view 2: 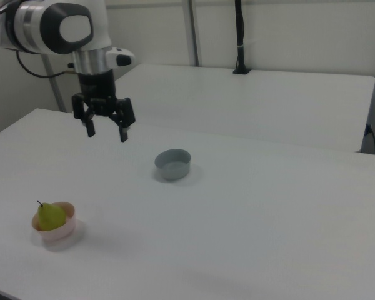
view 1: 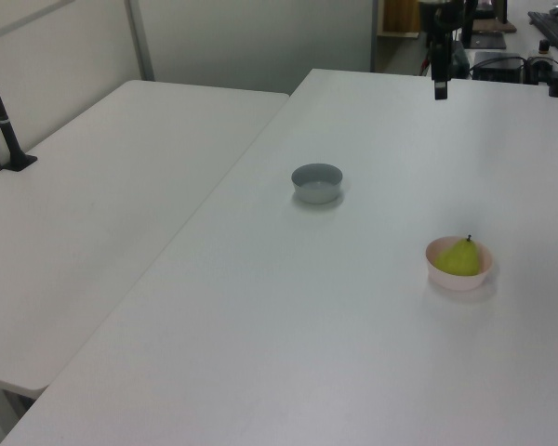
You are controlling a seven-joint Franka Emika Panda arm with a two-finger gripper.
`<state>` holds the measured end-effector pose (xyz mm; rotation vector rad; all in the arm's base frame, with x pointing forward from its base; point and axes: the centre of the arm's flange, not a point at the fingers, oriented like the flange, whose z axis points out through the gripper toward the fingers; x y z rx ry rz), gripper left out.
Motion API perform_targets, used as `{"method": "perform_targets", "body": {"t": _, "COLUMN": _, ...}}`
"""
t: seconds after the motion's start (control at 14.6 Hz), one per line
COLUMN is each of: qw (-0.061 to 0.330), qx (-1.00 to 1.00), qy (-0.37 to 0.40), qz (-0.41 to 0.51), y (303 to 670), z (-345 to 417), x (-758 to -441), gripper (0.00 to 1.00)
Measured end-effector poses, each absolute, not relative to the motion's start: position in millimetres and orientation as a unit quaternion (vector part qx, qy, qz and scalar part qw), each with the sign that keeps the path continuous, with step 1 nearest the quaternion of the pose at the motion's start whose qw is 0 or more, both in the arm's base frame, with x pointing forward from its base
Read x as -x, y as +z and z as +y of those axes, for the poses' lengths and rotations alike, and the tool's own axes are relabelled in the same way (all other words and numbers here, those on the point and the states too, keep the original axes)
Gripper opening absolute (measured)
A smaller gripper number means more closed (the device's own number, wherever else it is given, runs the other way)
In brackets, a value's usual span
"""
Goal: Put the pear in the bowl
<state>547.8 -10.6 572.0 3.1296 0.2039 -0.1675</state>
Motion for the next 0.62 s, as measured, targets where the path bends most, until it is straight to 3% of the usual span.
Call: {"method": "perform_targets", "body": {"t": 0.62, "qw": 0.005, "qx": -0.999, "qy": -0.019, "qz": 0.033, "y": 556.5, "z": -50.9, "x": -569.3, "gripper": 1.0}}
